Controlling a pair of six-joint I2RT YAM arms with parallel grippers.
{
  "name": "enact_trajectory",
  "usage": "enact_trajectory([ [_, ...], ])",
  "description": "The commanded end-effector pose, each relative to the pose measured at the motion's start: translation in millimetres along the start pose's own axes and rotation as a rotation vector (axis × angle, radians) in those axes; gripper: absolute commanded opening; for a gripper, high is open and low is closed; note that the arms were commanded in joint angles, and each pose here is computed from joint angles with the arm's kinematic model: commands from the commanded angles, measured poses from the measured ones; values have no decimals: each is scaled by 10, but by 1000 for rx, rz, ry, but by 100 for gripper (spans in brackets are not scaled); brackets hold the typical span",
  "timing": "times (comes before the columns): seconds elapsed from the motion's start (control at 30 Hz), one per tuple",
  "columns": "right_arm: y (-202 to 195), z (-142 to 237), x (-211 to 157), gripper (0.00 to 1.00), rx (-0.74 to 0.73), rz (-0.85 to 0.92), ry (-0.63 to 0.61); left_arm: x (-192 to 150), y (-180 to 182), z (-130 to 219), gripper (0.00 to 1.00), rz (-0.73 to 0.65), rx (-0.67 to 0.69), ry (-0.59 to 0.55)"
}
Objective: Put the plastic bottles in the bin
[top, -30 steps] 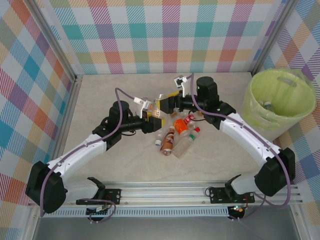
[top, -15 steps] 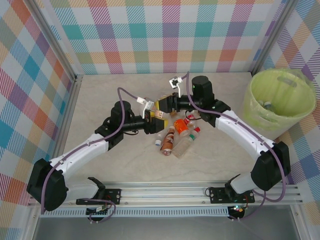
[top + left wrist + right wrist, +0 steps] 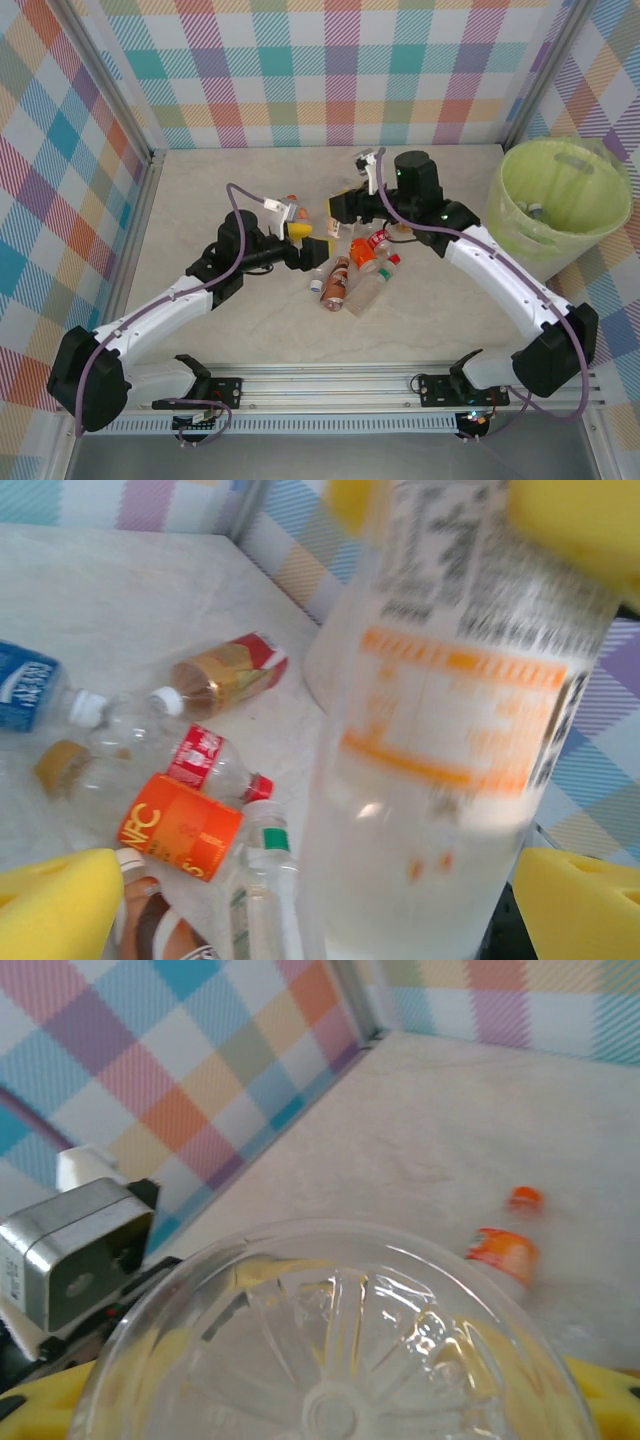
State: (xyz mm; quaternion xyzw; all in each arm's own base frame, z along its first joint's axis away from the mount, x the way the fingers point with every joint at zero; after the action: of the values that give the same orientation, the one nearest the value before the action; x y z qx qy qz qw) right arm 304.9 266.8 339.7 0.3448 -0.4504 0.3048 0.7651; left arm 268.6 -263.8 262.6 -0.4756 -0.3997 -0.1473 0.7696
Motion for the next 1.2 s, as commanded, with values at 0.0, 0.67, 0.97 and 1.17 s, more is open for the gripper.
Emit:
enact_trajectory([
  [0.0, -219, 492, 277, 54, -265, 135, -49, -5, 139, 50, 100, 30, 90, -32],
  [0.67, -1188, 2812, 1057, 53, -1246, 299, -495, -119, 612, 147, 100, 108, 328, -102],
  [0.97, -2075, 3294, 521, 54, -1610, 146, -298, -143, 733, 149, 100, 136, 391, -106],
  [1.17, -2644, 3476, -63, 55, -1775, 92, -65, -154, 789, 154, 100, 141, 425, -103],
])
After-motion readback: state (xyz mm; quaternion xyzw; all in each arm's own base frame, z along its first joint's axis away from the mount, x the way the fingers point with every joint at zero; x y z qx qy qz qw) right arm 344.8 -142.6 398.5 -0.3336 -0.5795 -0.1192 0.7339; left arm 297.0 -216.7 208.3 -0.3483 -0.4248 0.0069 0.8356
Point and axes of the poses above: each hand's point on the last joint's axis, 136 mm out from that joint toward the fingers, its own z axis back along the fingers, its own y axis along the line the jaws close on, x = y × z, the point moved 2 cm from there along z, back along the fingers, and after that the axes turned 8 degrees about z, right-handed, at the moved point
